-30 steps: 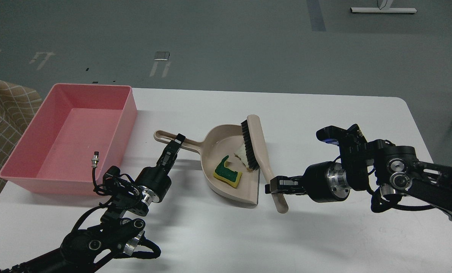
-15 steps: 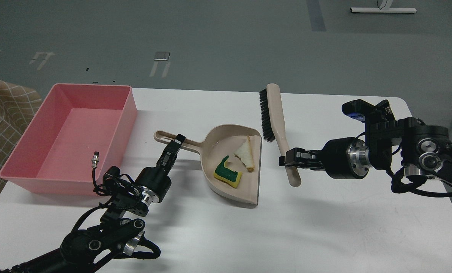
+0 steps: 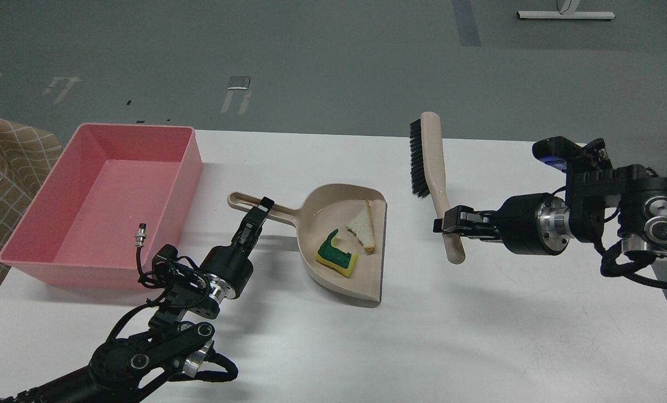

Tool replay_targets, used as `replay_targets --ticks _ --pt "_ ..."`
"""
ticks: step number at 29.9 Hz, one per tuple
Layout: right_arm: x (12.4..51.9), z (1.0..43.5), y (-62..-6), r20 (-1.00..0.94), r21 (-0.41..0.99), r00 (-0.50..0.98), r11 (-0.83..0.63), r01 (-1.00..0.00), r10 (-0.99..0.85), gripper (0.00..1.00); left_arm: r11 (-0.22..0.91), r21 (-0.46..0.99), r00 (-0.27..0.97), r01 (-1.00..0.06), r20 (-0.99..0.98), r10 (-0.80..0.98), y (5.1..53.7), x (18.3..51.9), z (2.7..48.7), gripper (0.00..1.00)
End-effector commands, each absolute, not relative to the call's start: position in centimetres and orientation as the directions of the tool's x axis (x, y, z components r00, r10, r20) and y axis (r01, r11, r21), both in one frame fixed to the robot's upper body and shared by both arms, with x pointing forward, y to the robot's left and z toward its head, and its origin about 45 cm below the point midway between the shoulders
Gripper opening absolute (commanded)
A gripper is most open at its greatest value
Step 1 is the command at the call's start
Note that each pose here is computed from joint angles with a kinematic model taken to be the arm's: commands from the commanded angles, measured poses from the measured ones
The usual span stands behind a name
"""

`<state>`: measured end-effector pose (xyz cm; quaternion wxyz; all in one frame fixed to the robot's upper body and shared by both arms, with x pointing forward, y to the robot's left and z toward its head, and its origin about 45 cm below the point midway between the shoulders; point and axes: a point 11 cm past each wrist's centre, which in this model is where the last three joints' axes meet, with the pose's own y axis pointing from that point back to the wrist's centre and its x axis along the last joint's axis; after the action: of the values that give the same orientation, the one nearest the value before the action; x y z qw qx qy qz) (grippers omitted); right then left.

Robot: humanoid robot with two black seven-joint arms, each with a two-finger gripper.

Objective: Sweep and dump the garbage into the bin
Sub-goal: 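Lift the brush away from the dustpan with the right gripper, then lift the dustpan with the left gripper over the pink bin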

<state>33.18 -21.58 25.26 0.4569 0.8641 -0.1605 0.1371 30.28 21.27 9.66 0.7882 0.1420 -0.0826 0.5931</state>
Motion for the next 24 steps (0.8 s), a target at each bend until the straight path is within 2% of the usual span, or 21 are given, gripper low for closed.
replay_targets --ticks 1,24 --pt "33.3 25.4 -22.0 0.384 0.747 0.909 -0.525 -0.408 -0.16 0.0 0.256 0.125 0.283 -0.958 0.297 0.912 21.2 30.3 9.8 0.0" --pt "33.2 25.7 -25.9 0.382 0.772 0.897 -0.457 -0.441 -0.221 0.0 0.225 0.1 0.243 -0.969 0.265 0.933 23.1 32.4 12.8 0.0"
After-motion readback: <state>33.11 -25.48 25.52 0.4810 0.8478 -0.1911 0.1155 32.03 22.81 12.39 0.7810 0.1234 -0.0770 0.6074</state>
